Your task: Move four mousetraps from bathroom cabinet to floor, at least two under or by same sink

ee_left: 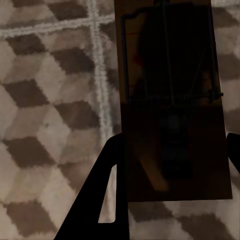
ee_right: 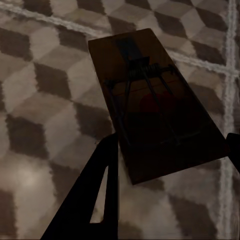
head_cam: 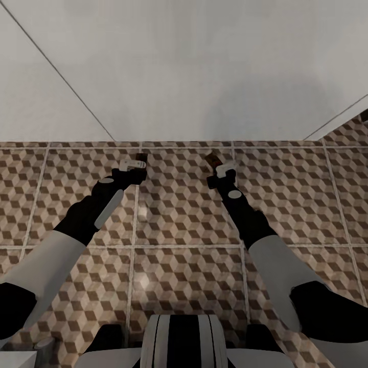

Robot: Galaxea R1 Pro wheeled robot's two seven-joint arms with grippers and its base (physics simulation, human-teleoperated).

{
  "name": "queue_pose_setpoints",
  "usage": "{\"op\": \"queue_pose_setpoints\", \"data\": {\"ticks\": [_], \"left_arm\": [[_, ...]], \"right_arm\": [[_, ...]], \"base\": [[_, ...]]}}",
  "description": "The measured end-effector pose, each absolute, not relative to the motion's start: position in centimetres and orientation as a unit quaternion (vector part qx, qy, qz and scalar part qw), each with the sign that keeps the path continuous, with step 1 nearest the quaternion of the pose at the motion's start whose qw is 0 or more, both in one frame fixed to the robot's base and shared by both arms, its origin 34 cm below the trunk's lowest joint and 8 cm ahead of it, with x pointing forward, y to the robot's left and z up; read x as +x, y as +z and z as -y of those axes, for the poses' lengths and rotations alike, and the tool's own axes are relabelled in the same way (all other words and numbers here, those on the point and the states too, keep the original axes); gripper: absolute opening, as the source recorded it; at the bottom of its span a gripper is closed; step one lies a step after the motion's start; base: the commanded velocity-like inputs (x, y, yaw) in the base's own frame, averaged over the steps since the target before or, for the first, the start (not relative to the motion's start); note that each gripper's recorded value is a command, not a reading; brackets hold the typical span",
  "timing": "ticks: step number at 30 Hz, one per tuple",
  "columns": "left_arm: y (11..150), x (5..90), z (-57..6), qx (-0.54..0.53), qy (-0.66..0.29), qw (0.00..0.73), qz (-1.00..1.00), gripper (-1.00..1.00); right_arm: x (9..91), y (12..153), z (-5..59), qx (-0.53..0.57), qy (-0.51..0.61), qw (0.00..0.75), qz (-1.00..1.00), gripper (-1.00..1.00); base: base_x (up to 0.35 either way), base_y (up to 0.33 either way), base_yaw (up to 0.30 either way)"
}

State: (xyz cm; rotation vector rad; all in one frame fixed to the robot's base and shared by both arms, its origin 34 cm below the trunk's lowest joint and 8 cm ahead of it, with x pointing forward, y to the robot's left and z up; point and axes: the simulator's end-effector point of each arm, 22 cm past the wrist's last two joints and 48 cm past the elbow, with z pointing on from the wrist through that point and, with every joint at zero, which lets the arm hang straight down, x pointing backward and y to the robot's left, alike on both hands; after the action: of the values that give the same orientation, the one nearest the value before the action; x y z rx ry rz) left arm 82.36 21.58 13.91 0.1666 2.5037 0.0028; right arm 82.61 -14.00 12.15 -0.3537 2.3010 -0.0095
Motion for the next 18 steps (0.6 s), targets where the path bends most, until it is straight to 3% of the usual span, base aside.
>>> {"op": "queue_pose_setpoints", "data": {"ticks": [18], "left_arm": [[14.0, 82.4, -21.6, 0.063, 0.001, 0.312, -0.948, -1.00]], "right_arm": [[80.6, 9.6, 16.0, -0.125, -0.044, 0.379, -0.916, -1.00]], "base": [[0.002, 0.000, 0.000]]}}
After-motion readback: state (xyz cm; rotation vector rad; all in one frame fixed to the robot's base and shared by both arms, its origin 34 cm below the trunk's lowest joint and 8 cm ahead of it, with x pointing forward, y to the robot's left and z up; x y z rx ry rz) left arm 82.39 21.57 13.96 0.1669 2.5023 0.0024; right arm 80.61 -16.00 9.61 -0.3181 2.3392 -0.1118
